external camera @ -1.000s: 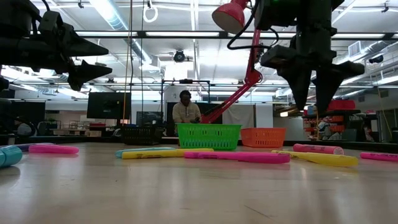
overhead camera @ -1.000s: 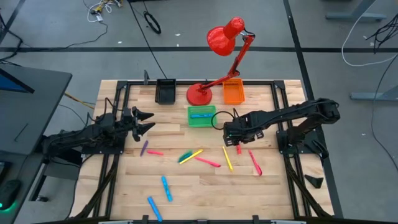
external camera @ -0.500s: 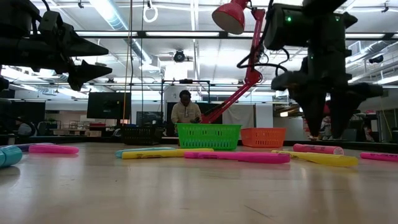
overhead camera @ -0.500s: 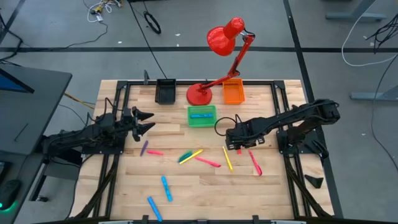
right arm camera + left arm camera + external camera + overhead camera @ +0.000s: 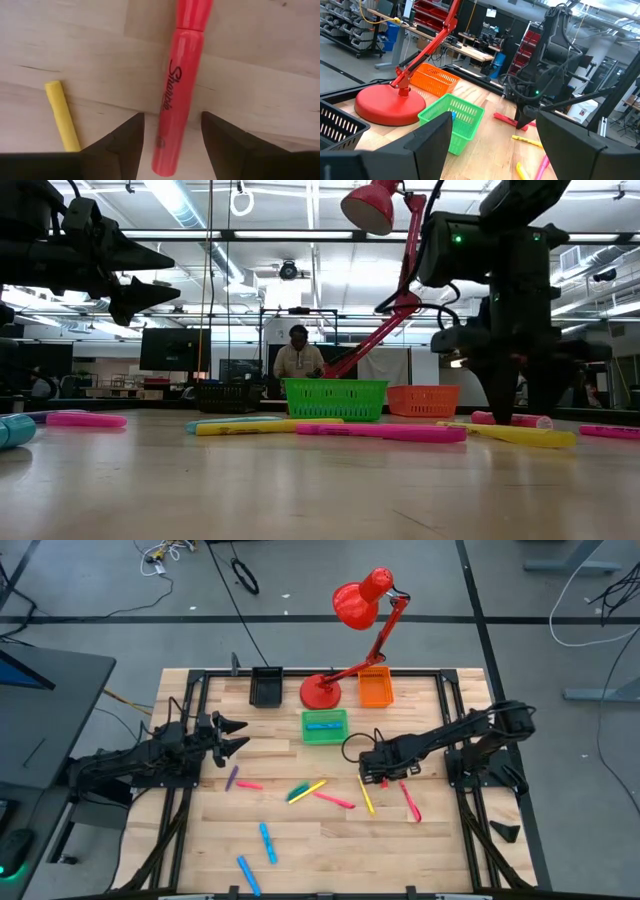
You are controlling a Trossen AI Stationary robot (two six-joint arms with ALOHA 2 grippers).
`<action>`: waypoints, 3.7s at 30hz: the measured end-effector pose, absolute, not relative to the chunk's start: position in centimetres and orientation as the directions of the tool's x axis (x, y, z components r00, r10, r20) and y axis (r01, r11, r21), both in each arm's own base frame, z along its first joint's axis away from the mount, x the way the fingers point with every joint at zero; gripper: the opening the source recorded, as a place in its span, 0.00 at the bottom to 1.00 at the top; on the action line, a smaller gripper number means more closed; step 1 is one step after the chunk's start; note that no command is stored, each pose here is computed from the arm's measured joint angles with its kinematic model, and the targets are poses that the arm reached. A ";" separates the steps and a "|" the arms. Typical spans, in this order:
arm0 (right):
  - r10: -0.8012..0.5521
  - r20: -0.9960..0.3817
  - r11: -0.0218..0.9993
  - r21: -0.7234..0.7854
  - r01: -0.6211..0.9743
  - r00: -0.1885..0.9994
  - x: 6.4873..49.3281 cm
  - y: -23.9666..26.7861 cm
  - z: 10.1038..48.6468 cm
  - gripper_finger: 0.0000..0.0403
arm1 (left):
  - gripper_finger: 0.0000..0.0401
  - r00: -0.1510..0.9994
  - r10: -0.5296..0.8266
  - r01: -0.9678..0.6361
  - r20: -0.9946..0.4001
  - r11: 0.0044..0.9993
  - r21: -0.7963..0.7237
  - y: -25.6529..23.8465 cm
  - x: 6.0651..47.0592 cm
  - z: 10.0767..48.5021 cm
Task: Pick & Place Markers
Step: Put the big red highlighter into the green basket
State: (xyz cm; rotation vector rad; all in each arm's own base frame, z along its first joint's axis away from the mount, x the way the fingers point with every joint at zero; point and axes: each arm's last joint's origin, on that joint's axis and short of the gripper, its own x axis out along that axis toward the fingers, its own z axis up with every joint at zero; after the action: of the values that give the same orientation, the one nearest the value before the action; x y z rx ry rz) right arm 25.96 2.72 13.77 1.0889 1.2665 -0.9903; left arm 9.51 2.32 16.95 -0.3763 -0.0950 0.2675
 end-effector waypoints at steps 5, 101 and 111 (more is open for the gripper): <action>0.023 -0.998 0.219 0.066 0.973 0.063 26.1 2.8 13.6 0.49 | 0.74 0.960 0.275 -0.240 0.042 0.895 -0.375 2.3 9.5 17.0; 0.042 -0.999 0.969 0.035 0.244 -0.021 24.6 2.9 32.1 0.12 | 0.74 0.960 0.275 -0.240 0.042 0.895 -0.375 2.3 9.5 17.0; 0.040 -0.999 0.979 0.034 0.203 -0.029 25.6 2.1 31.3 0.12 | 0.74 0.960 0.275 -0.240 0.042 0.895 -0.375 2.3 9.5 17.0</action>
State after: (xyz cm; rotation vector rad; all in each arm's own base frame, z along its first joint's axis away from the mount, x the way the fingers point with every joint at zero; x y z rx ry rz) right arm 25.63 2.08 31.30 0.1902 1.5981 -0.1314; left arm 9.51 2.32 16.96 -0.3763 -0.0951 0.2674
